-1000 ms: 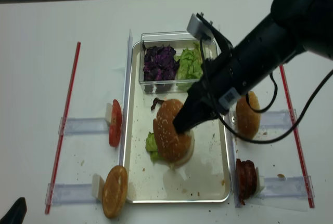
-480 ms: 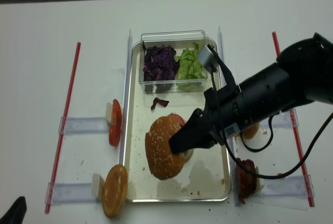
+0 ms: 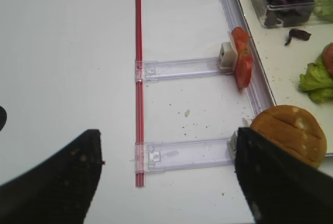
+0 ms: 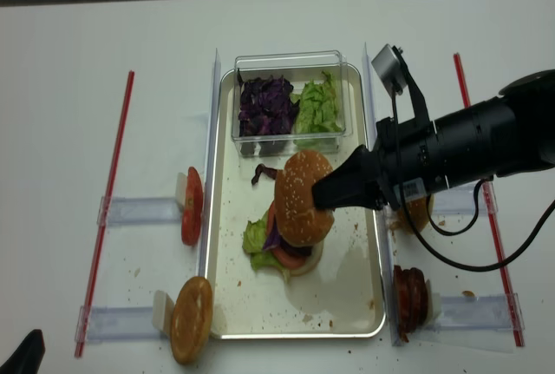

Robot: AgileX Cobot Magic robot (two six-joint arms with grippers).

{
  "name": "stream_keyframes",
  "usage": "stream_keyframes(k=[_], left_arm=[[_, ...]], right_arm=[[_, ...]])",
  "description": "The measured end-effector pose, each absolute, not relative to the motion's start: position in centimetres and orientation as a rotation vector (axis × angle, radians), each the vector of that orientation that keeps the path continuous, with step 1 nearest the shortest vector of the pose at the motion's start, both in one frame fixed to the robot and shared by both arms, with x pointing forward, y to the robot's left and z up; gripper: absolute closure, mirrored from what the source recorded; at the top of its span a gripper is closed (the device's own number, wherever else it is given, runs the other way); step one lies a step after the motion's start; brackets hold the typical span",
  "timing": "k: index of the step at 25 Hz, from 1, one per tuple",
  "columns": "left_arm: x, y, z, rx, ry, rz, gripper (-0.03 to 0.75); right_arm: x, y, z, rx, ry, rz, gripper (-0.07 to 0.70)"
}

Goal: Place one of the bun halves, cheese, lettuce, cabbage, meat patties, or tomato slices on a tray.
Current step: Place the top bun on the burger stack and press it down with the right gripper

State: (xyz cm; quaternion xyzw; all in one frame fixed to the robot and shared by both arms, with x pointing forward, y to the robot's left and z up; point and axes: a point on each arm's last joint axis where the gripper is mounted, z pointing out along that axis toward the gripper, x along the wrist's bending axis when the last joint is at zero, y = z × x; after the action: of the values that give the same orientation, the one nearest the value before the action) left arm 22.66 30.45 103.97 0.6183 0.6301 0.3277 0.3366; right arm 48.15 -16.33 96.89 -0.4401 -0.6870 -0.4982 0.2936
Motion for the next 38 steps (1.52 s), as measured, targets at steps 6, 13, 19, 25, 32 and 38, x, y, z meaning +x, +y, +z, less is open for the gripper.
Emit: stream_keyframes(k=[6,13,19,25,32,38], left_arm=[[22.7,30.5,104.0,1.612,1.643,0.854,0.223],[22.7,30.5,104.0,1.612,1.643,0.854,0.223],[22.7,30.5,104.0,1.612,1.643,0.854,0.223],[22.7,30.5,104.0,1.612,1.643,0.854,0.223],[22.7,30.5,104.0,1.612,1.643,0.854,0.223],[22.7,30.5,104.0,1.612,1.643,0.854,0.223]], right_arm=[[48.5,-16.3,96.3,-1.189,-1.807,-1.327,0.512],[49.1,-16.2,95.2,-1.232,-1.752,-1.327,0.512],[49.8,-16.1,93.1,-1.309,-1.671,-1.292,0.512],[50.0,-16.0,92.3,-1.337,-1.646,-1.274,0.512],[49.5,-14.8,92.3,-1.304,-1.653,-1.265,0.512],[49.3,-13.9,92.5,-1.29,-1.639,-1.284,0.512]])
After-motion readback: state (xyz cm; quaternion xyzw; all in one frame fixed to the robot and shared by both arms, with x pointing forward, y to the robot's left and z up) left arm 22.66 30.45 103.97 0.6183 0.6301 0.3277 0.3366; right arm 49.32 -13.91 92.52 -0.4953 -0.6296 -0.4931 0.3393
